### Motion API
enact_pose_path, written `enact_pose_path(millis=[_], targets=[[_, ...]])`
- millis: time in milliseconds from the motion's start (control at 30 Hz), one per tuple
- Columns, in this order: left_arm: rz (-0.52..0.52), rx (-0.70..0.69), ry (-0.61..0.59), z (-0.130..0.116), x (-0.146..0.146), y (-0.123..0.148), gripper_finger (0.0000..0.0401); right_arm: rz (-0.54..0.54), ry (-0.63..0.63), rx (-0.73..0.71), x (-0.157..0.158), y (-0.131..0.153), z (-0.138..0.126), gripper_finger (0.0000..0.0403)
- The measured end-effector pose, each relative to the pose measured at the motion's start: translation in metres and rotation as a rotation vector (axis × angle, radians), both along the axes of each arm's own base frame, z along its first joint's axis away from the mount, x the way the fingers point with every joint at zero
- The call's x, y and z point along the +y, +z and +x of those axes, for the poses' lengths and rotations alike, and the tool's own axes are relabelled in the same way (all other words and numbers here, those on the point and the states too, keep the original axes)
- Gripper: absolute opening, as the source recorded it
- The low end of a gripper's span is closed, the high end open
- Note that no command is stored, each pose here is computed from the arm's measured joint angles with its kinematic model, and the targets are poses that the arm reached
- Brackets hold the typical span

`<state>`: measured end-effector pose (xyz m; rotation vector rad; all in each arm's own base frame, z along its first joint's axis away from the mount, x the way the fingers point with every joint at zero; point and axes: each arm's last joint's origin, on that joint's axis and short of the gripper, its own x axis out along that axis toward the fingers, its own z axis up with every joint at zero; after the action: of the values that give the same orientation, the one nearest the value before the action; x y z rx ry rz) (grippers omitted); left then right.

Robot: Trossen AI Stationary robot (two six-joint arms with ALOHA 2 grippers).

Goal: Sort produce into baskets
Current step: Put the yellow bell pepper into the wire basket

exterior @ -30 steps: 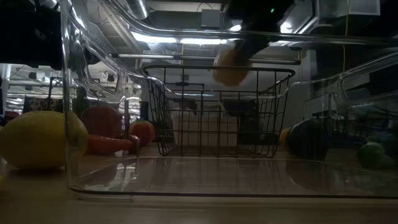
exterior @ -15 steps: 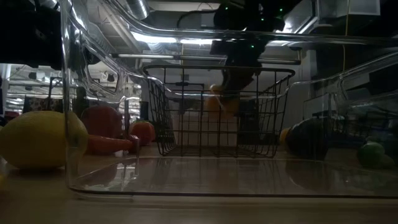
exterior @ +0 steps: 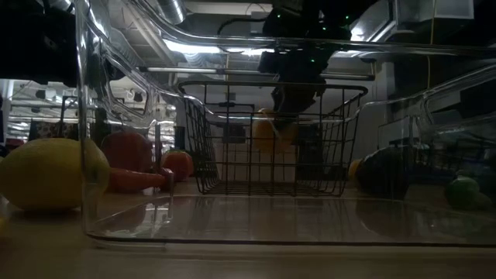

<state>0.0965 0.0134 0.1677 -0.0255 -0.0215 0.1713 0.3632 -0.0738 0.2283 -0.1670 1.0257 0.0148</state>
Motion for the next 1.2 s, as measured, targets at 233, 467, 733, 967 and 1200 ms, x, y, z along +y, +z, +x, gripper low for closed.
enact_pose_path(millis=[233, 467, 733, 967, 1200], targets=[[0.0, 0.0, 0.0, 0.0, 0.0, 0.0, 0.0004, 0.048, 0.022, 0.043, 0.0, -0.019, 0.007, 0.0321], [0.0, 0.001, 0.0, 0.0, 0.0, 0.0, 0.0004, 0.06, 0.024, 0.073, -0.001, -0.033, 0.011, 0.0321], [0.0, 0.001, 0.0, 0.0, 0.0, 0.0, 0.0004, 0.059, 0.025, 0.069, -0.001, -0.035, 0.013, 0.0333], [0.0, 0.001, 0.0, 0.0, 0.0, 0.0, 0.0004, 0.058, 0.026, 0.066, -0.001, -0.035, 0.013, 0.0389], [0.0, 0.002, 0.0, 0.0, 0.0, 0.0, 0.0004, 0.058, 0.026, 0.066, -0.001, -0.035, 0.013, 0.0386]])
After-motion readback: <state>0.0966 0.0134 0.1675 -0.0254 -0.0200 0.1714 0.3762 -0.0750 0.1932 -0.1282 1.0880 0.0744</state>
